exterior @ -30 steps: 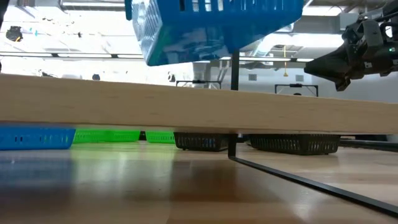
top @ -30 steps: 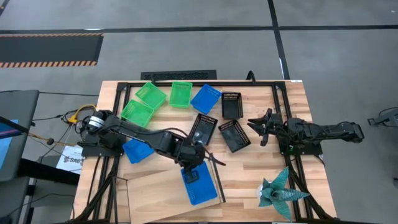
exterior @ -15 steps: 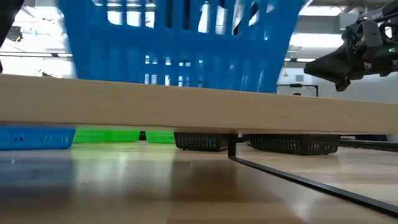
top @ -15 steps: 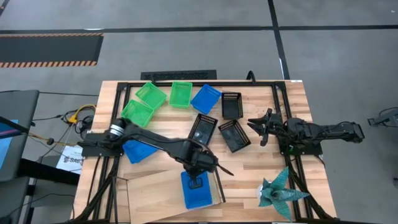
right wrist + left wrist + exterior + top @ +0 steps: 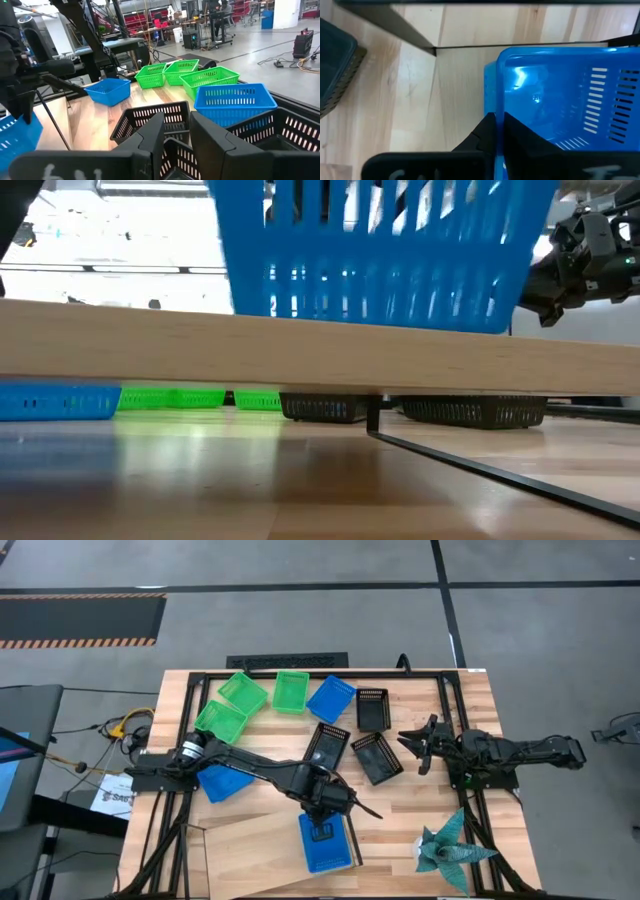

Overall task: Stack baskets on shelf by color
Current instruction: Put the middle blue basket on the shelf, then stack the bottom blue basket on top of the blue basket

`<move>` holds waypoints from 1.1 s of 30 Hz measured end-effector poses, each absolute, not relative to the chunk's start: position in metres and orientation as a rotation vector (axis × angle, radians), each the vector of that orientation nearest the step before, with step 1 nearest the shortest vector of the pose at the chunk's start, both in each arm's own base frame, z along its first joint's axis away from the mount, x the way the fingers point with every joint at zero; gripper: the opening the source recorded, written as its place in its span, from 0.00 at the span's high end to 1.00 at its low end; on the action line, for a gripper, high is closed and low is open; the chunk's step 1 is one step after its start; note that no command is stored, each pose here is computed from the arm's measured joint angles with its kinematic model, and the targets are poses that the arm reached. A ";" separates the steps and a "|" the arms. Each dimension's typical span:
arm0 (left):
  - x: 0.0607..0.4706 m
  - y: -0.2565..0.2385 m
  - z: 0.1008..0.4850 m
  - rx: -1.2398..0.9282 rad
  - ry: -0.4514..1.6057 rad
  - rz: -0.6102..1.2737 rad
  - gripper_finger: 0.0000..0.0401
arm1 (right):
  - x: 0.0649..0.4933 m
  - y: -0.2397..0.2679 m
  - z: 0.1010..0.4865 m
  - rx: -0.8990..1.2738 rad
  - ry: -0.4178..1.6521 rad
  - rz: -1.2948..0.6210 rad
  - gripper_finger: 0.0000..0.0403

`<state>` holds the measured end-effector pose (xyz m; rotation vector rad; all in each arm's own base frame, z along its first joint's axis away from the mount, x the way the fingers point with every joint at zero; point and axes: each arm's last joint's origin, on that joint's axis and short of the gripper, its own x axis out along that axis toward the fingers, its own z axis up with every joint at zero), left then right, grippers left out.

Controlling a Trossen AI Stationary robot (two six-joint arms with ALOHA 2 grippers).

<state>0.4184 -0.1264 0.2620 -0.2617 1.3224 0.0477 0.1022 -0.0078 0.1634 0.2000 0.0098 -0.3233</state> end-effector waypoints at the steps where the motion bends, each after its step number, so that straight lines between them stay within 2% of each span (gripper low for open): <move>1: 0.419 -0.126 0.262 -0.262 1.317 0.047 0.98 | 0.102 -0.008 0.163 0.200 0.010 -0.323 0.71; 6: 0.419 -0.127 0.262 -0.263 1.311 0.044 0.90 | 0.102 -0.008 0.163 0.200 0.010 -0.323 0.71; 15: 0.419 -0.123 0.251 -0.261 1.331 0.075 0.69 | 0.102 -0.008 0.163 0.200 0.010 -0.323 0.71; 19: 0.413 -0.112 0.268 -0.241 1.335 0.150 0.63 | 0.102 -0.008 0.163 0.200 0.010 -0.323 0.71; 27: 0.361 -0.096 0.320 -0.128 1.241 0.538 0.59 | 0.102 -0.008 0.163 0.201 0.010 -0.323 0.71; 30: 0.340 -0.090 0.316 -0.168 1.252 0.630 0.59 | 0.102 -0.008 0.163 0.201 0.009 -0.323 0.71; 33: 0.319 -0.083 0.295 -0.207 1.315 0.660 0.59 | 0.102 -0.008 0.163 0.200 0.009 -0.323 0.71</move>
